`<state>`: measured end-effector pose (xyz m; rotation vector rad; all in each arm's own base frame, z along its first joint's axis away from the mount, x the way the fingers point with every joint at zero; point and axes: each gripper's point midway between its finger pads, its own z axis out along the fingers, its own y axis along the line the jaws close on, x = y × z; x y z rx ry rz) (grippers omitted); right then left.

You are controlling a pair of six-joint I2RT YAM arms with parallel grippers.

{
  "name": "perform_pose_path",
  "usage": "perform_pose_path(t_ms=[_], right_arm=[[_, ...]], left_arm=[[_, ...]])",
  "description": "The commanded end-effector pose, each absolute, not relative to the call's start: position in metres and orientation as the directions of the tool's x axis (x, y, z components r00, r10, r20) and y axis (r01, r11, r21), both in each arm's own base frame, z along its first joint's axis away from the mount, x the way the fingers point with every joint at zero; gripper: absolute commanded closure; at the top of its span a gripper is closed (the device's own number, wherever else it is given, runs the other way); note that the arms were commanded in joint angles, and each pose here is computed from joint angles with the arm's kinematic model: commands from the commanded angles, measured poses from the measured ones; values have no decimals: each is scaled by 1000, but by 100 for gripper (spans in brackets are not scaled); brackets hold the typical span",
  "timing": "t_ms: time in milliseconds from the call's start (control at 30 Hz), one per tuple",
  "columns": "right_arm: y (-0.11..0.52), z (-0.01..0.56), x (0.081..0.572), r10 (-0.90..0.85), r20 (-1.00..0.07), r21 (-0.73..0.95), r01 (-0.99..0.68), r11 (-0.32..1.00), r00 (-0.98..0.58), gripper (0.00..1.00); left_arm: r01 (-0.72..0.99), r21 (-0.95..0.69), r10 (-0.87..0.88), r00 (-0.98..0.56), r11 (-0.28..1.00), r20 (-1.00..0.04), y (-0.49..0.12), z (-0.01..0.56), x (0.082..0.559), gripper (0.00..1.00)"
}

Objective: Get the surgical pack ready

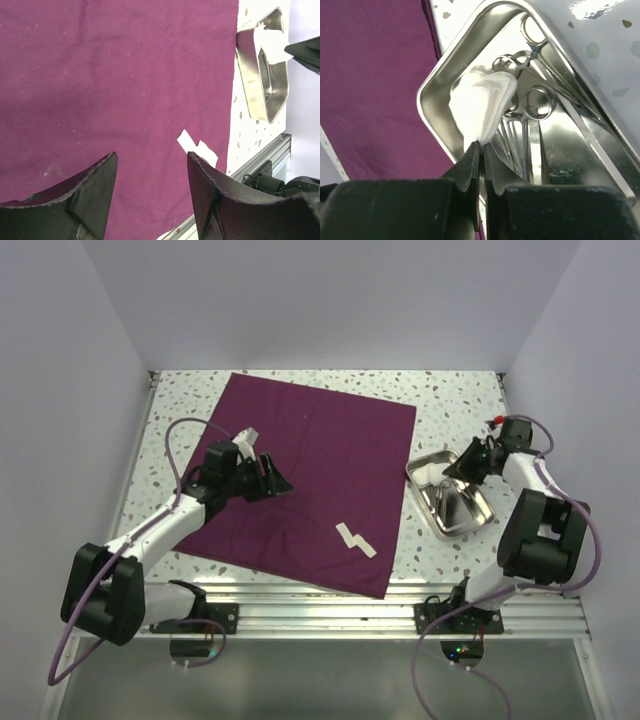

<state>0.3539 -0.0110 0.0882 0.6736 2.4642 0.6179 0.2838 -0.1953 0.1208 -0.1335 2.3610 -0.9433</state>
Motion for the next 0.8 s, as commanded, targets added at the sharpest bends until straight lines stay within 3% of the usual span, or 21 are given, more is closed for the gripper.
perform_pose_path(t_ms=[0, 367, 467, 600, 667, 700, 767], right_arm=[[-14, 79, 360, 548, -340, 581, 287, 761, -764, 100], [-41, 45, 338, 543, -283, 469, 380, 797, -791, 99], [-42, 41, 337, 547, -264, 463, 393, 795, -795, 88], [-44, 38, 335, 550, -262, 448, 404, 798, -793, 82], [-45, 39, 334, 550, -263, 438, 410, 800, -792, 73], [-46, 40, 335, 550, -267, 436, 410, 801, -791, 61], [-46, 41, 334, 556, -265, 437, 416, 797, -788, 57]], left_arm=[[197, -669, -294, -784, 717, -546, -202, 145, 300, 38], [198, -666, -276, -799, 719, -535, -205, 140, 298, 38], [197, -665, -267, -806, 721, -529, -205, 139, 296, 38], [199, -662, -269, -801, 722, -535, -204, 141, 294, 37], [197, -659, -271, -798, 726, -537, -203, 142, 293, 37], [201, -656, -267, -798, 727, -540, -203, 143, 293, 38], [200, -656, -267, -798, 728, -540, -202, 142, 293, 38]])
